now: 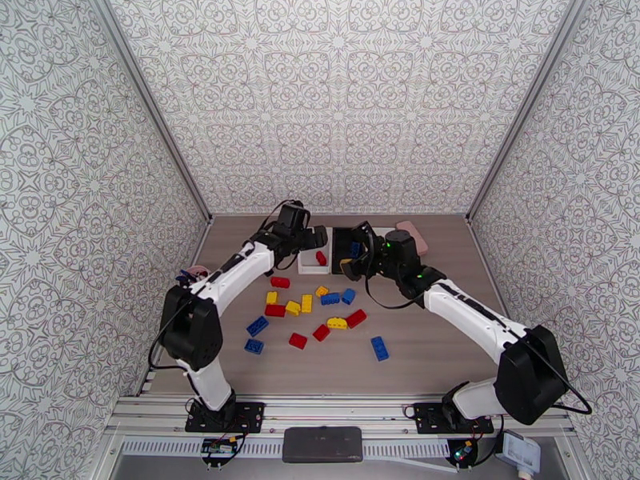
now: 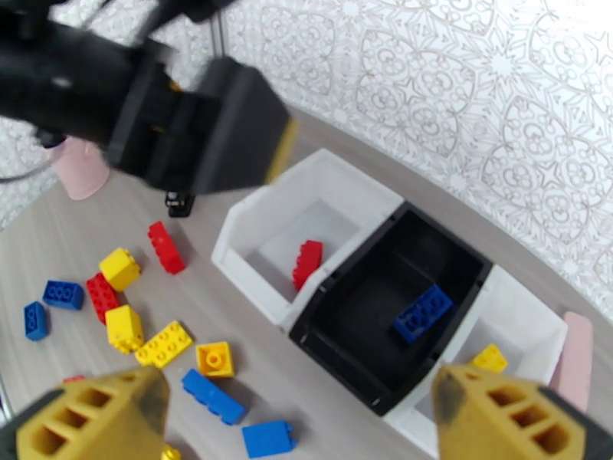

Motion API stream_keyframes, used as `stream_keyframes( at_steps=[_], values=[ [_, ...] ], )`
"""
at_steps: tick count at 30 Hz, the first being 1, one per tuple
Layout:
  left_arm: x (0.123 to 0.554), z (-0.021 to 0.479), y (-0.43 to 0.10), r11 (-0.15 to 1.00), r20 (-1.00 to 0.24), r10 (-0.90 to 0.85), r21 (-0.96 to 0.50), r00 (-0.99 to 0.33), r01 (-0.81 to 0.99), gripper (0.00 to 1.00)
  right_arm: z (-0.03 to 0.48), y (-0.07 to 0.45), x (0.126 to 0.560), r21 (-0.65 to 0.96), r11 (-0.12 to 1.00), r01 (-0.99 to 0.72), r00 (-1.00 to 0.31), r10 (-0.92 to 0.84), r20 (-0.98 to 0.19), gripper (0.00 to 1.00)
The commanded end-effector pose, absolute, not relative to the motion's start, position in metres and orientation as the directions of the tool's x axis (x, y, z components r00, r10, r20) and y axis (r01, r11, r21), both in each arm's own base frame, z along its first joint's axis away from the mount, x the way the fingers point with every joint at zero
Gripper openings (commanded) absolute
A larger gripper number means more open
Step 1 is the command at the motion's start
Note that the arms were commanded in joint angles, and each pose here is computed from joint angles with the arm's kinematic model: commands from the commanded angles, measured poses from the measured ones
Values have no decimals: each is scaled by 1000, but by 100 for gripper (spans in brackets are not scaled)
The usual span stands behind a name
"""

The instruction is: Sort the legos into containers by color

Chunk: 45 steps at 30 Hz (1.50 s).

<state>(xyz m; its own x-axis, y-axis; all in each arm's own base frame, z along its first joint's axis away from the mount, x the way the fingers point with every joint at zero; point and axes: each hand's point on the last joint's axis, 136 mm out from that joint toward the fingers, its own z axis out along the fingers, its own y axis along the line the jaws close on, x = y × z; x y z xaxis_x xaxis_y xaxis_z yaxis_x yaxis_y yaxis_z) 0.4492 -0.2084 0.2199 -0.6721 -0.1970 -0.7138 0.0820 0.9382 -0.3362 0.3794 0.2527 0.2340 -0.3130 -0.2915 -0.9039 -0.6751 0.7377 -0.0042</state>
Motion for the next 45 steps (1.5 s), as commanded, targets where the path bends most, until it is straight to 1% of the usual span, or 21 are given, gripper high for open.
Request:
stream_keyframes(
  at_steps=[1, 6, 10, 15, 19, 23, 28, 37, 45],
  values=[
    [429, 230, -206, 935, -772, -149, -313, -618, 166, 99, 221, 239, 375, -39, 755, -655, -338, -338, -878, 94],
    [385, 239, -195, 932, -833, -65, -247, -550, 264, 100, 202, 236, 370, -49, 745, -665, -370, -387, -845, 94],
    [349, 245, -202, 895, -872, 32, -193, -489, 403, 100, 184, 237, 369, -50, 728, -684, -403, -435, -805, 94],
    [302, 239, -224, 781, -914, 219, -46, -342, 623, 100, 159, 241, 368, -26, 708, -706, -452, -478, -753, 94],
    [275, 229, -240, 693, -933, 272, 21, -234, 721, 100, 138, 244, 371, -31, 711, -703, -494, -519, -698, 94],
    [251, 220, -254, 606, -946, 289, 63, -146, 793, 100, 116, 249, 369, -30, 693, -721, -514, -562, -648, 94],
    [238, 211, -263, 556, -946, 302, 77, -115, 828, 100, 89, 254, 364, -13, 668, -744, -543, -616, -571, 93],
    [235, 205, -266, 539, -944, 310, 73, -117, 839, 100, 61, 264, 364, -1, 641, -768, -562, -675, -478, 92],
    [235, 202, -265, 539, -940, 318, 71, -124, 839, 100, 46, 270, 362, 38, 624, -780, -582, -703, -409, 87]
  ],
)
